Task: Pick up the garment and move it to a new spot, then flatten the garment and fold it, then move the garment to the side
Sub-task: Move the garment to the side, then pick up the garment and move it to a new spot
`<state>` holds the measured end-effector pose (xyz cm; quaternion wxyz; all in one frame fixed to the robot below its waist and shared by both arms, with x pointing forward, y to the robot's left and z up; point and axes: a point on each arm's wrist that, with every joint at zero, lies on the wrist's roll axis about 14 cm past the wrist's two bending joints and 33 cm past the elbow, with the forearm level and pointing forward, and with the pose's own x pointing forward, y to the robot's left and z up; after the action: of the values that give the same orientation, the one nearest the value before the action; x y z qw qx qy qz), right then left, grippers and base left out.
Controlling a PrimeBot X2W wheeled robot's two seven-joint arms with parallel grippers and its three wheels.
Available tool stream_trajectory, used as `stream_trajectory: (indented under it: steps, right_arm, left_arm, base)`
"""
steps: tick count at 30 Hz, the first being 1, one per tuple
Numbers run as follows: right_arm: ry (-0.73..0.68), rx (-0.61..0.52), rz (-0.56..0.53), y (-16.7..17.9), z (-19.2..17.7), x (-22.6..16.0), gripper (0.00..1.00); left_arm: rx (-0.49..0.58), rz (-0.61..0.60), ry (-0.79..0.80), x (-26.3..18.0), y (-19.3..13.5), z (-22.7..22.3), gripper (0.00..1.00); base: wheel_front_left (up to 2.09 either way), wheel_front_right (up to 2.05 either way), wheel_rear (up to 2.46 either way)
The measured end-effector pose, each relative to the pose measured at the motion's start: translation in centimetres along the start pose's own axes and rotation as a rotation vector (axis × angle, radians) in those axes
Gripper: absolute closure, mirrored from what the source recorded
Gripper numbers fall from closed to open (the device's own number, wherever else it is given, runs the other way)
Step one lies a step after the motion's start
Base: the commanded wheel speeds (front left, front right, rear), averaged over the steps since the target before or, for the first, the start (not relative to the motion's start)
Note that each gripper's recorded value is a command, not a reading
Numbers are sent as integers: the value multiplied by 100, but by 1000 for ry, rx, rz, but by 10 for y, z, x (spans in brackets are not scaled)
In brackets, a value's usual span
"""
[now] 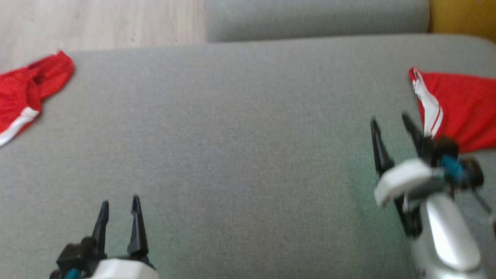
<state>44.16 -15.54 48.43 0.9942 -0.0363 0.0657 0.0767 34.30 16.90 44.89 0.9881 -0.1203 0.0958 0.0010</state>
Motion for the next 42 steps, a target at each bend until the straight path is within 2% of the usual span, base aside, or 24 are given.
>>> stream_trajectory:
  steps: [4, 9, 16, 23, 42]
  right_arm:
    - [-2, 16, 1, 8, -12, -32, 0]
    - [-4, 114, 24, 24, -24, -66, 0]
    - [-40, 148, 21, 28, -21, -91, 0]
    - [-43, 175, 16, 29, -24, -102, 0]
    - [-48, 175, 46, 37, -20, -97, 0]
  left_arm:
    - [-10, 20, -15, -18, 6, 2, 0]
    - [-27, 27, -23, -34, 7, 1, 0]
    - [-33, 23, -3, -40, 4, -6, 0]
    - [-37, 0, -20, -39, -3, 0, 0]
    - [-46, 13, -14, -44, 0, -2, 0]
  base:
    - [0, 0, 0]
    - [0, 0, 0]
    - [0, 0, 0]
    - [0, 0, 0]
    - [0, 0, 0]
